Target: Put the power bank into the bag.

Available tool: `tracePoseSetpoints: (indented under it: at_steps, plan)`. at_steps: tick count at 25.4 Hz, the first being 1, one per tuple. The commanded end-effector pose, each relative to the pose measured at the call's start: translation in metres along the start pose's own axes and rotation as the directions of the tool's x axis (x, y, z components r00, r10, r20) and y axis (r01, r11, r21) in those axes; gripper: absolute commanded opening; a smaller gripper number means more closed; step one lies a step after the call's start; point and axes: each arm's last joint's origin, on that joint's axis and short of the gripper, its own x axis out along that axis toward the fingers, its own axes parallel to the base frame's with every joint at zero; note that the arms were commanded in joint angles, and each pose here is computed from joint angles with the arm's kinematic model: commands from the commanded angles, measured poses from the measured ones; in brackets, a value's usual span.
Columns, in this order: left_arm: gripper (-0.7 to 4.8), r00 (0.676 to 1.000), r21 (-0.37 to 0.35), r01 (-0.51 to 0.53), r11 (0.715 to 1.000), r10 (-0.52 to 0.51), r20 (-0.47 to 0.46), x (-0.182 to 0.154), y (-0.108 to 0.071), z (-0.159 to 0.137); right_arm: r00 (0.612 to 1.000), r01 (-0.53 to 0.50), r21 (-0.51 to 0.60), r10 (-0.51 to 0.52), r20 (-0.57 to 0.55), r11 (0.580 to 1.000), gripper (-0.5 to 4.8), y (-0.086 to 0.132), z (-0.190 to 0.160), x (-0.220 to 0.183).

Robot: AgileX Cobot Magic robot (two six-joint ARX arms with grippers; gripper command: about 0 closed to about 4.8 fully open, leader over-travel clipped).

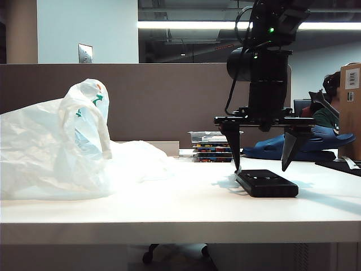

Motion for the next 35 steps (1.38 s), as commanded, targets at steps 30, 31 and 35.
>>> tracePoseSetpoints:
  at_steps: [30, 31, 35]
  plan:
    - [-0.06, 1.000, 0.008, 0.008, 1.000, -0.008, 0.009, 0.000, -0.001, 0.002, 0.998, -0.010, 0.039, 0.013, -0.065, 0.999, 4.79, 0.005, -0.009, 0.019]
    - [-0.06, 1.000, 0.008, 0.008, 1.000, -0.008, 0.009, 0.000, -0.001, 0.002, 0.998, -0.010, 0.039, 0.012, -0.067, 0.999, 4.79, 0.005, -0.009, 0.019]
    - [-0.06, 1.000, 0.008, 0.008, 1.000, -0.008, 0.009, 0.000, -0.001, 0.002, 0.997, -0.005, 0.038, 0.008, -0.076, 0.999, 4.79, 0.004, -0.010, 0.019]
